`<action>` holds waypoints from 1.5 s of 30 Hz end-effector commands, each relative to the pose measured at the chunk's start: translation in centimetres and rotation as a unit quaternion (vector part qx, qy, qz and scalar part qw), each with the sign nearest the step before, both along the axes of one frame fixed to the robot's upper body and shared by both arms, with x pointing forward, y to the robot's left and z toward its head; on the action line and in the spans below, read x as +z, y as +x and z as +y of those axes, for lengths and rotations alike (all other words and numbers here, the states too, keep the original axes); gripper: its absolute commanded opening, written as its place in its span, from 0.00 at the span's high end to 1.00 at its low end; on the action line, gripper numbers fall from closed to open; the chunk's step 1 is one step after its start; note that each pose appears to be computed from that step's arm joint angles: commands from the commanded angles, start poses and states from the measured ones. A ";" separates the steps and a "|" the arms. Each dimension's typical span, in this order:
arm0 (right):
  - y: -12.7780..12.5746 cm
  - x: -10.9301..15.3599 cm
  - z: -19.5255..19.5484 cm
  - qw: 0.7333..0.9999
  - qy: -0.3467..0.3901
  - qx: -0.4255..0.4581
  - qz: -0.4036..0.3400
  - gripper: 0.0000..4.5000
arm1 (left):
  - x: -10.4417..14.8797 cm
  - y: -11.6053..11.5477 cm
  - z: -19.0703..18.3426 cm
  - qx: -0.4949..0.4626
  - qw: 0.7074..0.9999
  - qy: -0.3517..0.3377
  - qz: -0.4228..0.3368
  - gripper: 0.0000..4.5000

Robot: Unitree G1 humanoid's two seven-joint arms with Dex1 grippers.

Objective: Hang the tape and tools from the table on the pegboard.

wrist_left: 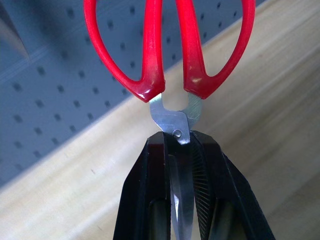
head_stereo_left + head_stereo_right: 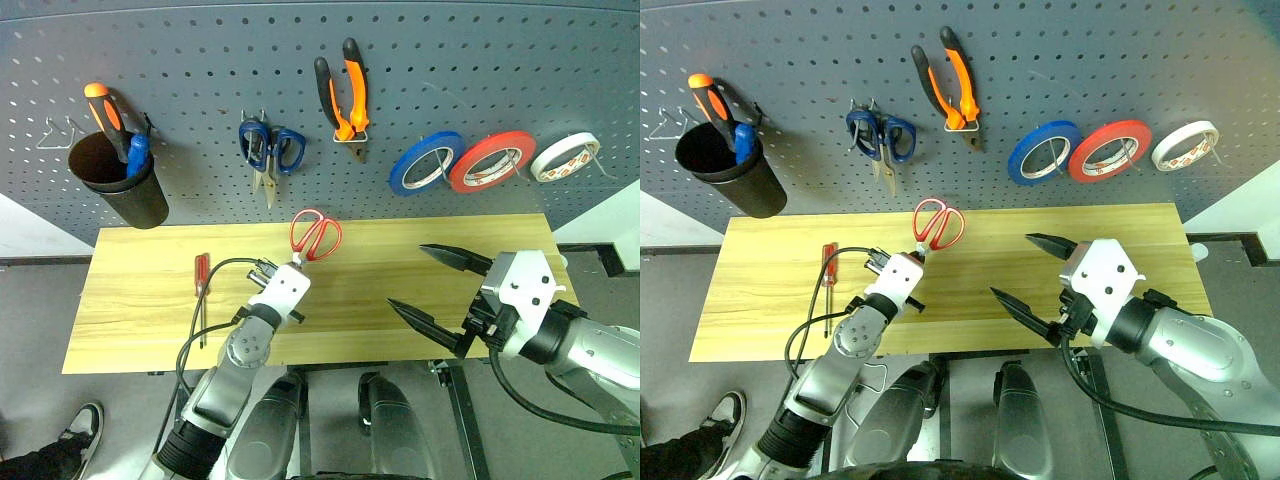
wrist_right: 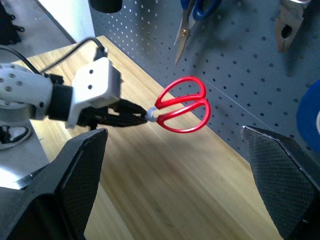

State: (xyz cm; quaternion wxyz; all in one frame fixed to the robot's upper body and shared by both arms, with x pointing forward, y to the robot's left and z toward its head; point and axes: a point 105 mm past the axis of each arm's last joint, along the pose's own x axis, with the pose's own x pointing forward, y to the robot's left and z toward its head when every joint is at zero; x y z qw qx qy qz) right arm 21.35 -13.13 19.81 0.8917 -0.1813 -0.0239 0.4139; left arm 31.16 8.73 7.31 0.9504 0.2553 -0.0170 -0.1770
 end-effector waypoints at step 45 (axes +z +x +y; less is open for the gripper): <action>-1.3 4.1 0.7 0.992 0.065 0.071 -0.079 0.00 | 8.6 -3.3 5.9 0.041 0.937 0.006 -0.346 0.94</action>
